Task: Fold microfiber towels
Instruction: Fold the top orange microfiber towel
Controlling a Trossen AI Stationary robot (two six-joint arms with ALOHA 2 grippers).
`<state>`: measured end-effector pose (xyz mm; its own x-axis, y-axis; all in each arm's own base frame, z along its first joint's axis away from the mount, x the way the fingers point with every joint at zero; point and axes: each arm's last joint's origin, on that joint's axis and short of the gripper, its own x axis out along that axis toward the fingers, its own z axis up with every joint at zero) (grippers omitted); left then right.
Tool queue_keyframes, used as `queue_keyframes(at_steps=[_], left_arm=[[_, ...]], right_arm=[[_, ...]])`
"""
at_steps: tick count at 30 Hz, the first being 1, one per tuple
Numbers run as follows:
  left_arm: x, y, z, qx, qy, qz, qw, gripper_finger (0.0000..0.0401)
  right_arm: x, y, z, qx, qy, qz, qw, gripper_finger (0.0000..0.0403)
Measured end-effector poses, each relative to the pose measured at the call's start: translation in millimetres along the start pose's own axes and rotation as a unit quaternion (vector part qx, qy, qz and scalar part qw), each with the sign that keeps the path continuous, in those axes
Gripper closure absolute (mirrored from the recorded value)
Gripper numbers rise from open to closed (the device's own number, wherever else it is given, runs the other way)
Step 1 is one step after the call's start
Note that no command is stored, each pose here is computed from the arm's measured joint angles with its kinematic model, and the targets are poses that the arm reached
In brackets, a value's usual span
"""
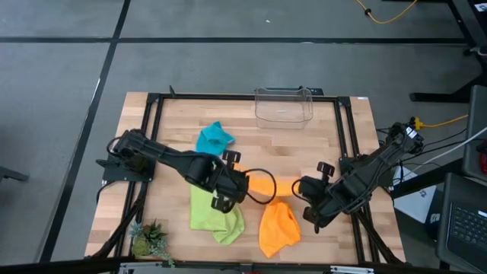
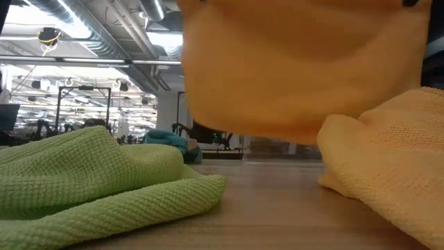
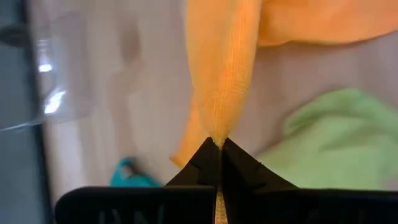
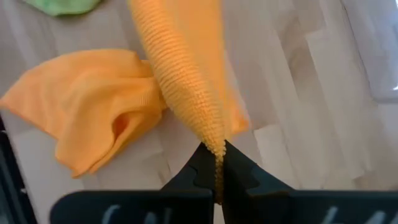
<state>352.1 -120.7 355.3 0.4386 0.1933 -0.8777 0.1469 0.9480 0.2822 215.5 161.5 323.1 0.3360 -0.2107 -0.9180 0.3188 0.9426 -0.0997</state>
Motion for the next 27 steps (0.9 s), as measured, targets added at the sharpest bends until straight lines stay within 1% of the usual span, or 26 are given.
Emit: queue_keyframes(at_steps=[2, 4, 6, 8, 9, 12, 13, 15, 18, 21, 23, 27], left_arm=[[-6, 9, 4, -0.002, -0.014, -0.040, 0.999, 0.0401], [0, 24, 5, -0.006, -0.015, -0.086, 0.996, 0.0401], [21, 43, 4, -0.019, -0.007, -0.105, 0.994, 0.0401], [50, 64, 1, -0.038, 0.001, -0.106, 0.994, 0.0401], [65, 74, -5, -0.044, 0.013, -0.107, 0.993, 0.0401], [107, 103, -26, -0.078, 0.029, -0.099, 0.992, 0.0401], [119, 112, -36, -0.090, 0.047, -0.096, 0.990, 0.0401], [142, 127, -58, -0.113, 0.077, -0.087, 0.987, 0.0401], [166, 145, -81, -0.133, 0.083, -0.073, 0.985, 0.0401], [175, 157, -90, -0.134, 0.074, -0.064, 0.986, 0.0401], [176, 164, -89, -0.122, 0.058, -0.046, 0.990, 0.0401], [177, 174, -93, -0.112, 0.063, -0.001, 0.992, 0.0401]], right_arm=[[-2, 0, 2, -0.019, -0.003, 0.004, 1.000, 0.0400], [3, -5, 7, -0.028, -0.002, -0.007, 1.000, 0.0400], [18, -14, 11, -0.021, 0.013, -0.033, 0.999, 0.0401], [39, -26, 12, -0.009, 0.028, -0.073, 0.997, 0.0401], [50, -32, 12, -0.004, 0.037, -0.093, 0.995, 0.0401], [85, -50, 7, 0.004, 0.064, -0.136, 0.989, 0.0401], [97, -56, 6, 0.006, 0.068, -0.148, 0.987, 0.0401], [121, -68, 5, 0.013, 0.063, -0.162, 0.985, 0.0401], [148, -85, 7, 0.010, 0.046, -0.173, 0.984, 0.0401], [164, -102, 13, 0.006, 0.029, -0.188, 0.982, 0.0401], [170, -113, 19, 0.004, 0.015, -0.201, 0.979, 0.0401], [178, -132, 28, 0.008, 0.009, -0.219, 0.976, 0.0401]])
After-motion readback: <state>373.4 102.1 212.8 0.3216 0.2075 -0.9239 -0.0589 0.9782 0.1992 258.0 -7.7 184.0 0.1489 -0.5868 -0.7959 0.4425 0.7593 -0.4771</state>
